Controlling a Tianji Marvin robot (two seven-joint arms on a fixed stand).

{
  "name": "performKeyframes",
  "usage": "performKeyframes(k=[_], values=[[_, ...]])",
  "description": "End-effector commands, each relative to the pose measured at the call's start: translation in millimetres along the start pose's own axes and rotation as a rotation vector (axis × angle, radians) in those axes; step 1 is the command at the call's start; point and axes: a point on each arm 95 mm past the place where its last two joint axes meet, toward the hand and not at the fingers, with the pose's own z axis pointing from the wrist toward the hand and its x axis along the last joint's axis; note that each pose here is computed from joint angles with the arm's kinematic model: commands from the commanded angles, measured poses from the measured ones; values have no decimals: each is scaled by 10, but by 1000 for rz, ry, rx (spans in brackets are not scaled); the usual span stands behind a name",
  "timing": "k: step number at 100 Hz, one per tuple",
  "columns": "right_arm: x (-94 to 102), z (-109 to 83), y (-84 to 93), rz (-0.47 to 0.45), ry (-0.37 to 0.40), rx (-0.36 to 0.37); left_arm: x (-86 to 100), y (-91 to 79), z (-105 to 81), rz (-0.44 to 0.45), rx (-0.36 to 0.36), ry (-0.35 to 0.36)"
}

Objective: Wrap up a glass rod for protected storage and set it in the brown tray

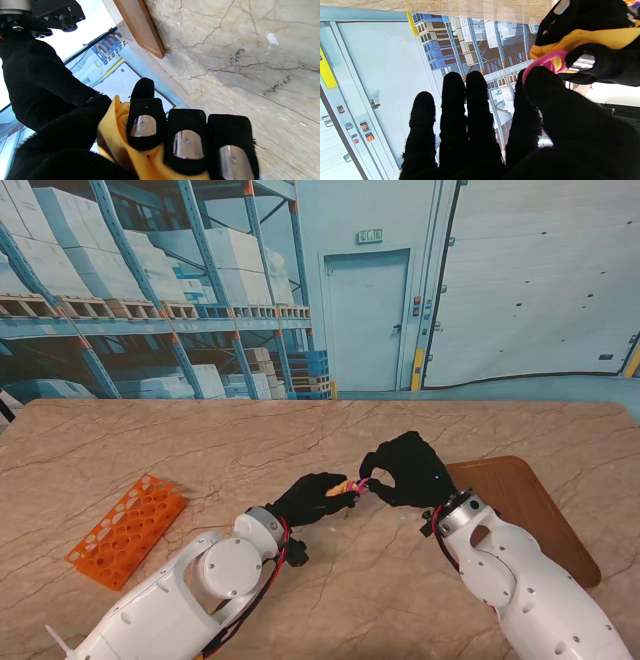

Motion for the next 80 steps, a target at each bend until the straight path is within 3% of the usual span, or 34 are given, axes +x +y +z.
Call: performKeyframes(k=[1,80], values=[[18,26,-1,3,2,-1,24,30,-5,-8,-6,2],[8,73,-12,9,-12,-7,36,40,-6,-8,-11,0]])
